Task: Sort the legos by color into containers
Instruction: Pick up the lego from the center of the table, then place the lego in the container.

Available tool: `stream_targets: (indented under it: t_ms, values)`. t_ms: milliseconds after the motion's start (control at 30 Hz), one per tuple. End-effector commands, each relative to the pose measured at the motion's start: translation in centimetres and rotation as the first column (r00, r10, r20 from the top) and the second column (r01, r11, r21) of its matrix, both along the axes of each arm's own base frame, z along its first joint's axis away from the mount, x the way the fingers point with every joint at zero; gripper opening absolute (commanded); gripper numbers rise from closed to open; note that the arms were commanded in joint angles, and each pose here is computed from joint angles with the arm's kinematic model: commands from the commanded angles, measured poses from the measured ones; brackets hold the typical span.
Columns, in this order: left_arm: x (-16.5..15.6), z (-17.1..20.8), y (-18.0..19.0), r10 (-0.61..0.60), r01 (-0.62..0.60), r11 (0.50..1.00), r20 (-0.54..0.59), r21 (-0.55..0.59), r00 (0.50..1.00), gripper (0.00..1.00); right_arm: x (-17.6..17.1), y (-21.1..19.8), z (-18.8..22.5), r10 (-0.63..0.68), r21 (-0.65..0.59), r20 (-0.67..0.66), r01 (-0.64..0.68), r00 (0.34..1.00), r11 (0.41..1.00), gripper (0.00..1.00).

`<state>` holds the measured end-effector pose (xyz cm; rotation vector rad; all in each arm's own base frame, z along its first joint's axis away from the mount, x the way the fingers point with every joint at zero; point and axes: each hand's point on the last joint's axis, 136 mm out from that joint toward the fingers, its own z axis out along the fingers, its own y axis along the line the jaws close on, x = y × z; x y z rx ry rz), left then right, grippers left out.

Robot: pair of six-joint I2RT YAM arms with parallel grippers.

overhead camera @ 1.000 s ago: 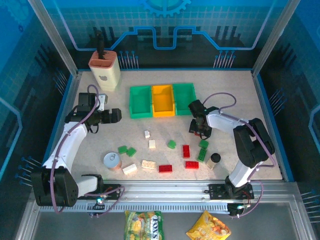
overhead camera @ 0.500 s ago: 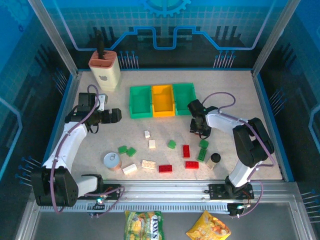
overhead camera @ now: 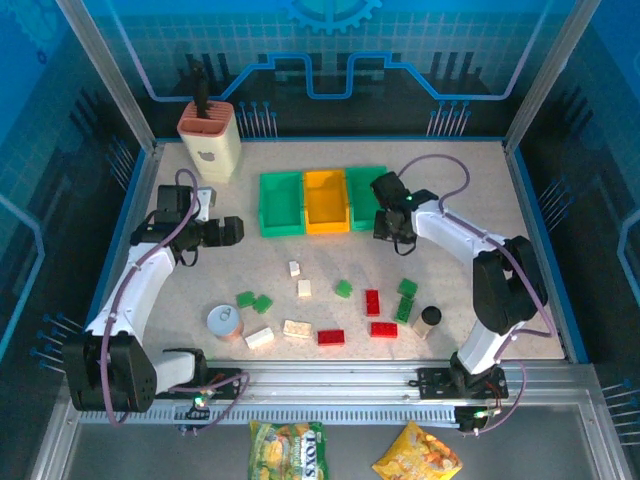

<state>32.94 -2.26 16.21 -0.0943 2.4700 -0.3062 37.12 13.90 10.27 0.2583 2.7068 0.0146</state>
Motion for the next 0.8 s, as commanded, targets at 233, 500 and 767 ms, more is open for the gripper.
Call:
stream_targets:
  t_ms: [233, 500, 767]
  values:
    - [0.6, 0.6, -0.8, -0.044, 0.044, 0.999, 0.018, -0.022, 0.999, 0.97, 6.5, 3.3, 1.6, 0.188, 0.001, 0.043, -0.188, 0.981, 0.982, 0.44]
    - [0.8, 0.2, -1.0, -0.048, 0.048, 0.998, 0.008, -0.037, 0.999, 0.97, 10.6, 4.1, -0.5, 0.193, 0.043, 0.041, -0.195, 0.98, 0.98, 0.44]
    - [0.9, -0.3, -1.3, -0.053, 0.053, 0.997, -0.006, -0.054, 0.999, 0.96, 12.3, 4.8, -3.0, 0.205, 0.077, 0.023, -0.206, 0.979, 0.976, 0.44]
